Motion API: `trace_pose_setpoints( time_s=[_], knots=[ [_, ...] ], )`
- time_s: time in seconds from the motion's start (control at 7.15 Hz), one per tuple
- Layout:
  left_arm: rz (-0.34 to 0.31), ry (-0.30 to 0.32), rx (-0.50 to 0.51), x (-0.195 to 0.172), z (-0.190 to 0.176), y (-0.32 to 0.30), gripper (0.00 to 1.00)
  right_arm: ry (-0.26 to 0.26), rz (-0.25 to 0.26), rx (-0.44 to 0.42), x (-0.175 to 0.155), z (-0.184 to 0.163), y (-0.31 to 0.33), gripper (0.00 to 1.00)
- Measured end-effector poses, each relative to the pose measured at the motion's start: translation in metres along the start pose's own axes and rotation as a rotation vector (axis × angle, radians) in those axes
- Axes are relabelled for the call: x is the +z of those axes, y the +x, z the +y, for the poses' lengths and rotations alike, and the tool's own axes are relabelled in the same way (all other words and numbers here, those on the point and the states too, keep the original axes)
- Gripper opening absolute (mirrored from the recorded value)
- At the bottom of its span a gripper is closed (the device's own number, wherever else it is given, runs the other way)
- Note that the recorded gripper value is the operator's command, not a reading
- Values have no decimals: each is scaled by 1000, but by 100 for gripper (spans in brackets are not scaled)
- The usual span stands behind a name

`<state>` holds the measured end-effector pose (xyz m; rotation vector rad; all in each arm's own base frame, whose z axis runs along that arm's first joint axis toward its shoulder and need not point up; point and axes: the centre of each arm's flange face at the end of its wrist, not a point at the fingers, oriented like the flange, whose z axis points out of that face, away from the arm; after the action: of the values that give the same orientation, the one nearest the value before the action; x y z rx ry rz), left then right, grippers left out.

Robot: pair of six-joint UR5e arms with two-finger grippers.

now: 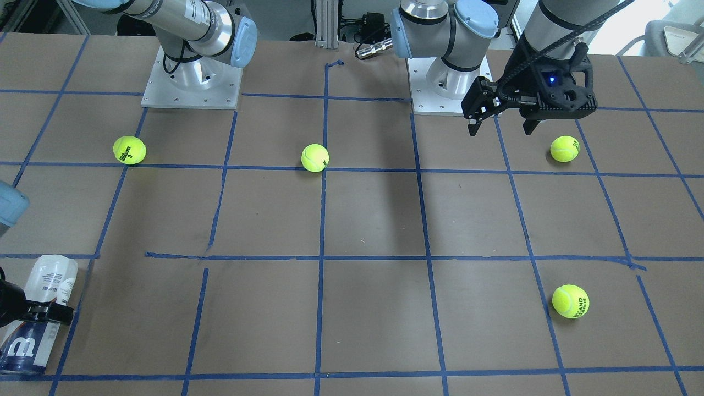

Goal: Lift up tennis ball bucket
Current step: 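Lower the right gripper around the upright Wilson tennis ball can and close, then lift the can with the right gripper and carry it toward the left arm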

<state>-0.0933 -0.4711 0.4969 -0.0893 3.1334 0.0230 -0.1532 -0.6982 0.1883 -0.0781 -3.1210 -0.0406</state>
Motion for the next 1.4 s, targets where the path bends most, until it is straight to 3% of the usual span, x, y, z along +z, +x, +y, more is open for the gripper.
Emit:
trace_pose_setpoints(
  time_s=[0.56,0.7,0.84,1.12,1.26,1.4],
  knots=[
    [0,2,-2,-1,0,-1,100,-16,-1,-12,9,0,1,96],
    [0,2,-2,-1,0,-1,100,-17,-2,-13,10,0,1,91],
    [-1,1,-2,0,0,-1,100,-18,-2,-13,10,0,1,79],
    [-2,0,-2,0,0,-1,100,-16,4,-18,8,0,2,74],
    [-2,1,-2,0,0,-1,100,-16,10,-21,8,0,2,56],
    [-2,1,-2,0,0,-1,100,-15,13,-23,7,0,3,57]
  ],
)
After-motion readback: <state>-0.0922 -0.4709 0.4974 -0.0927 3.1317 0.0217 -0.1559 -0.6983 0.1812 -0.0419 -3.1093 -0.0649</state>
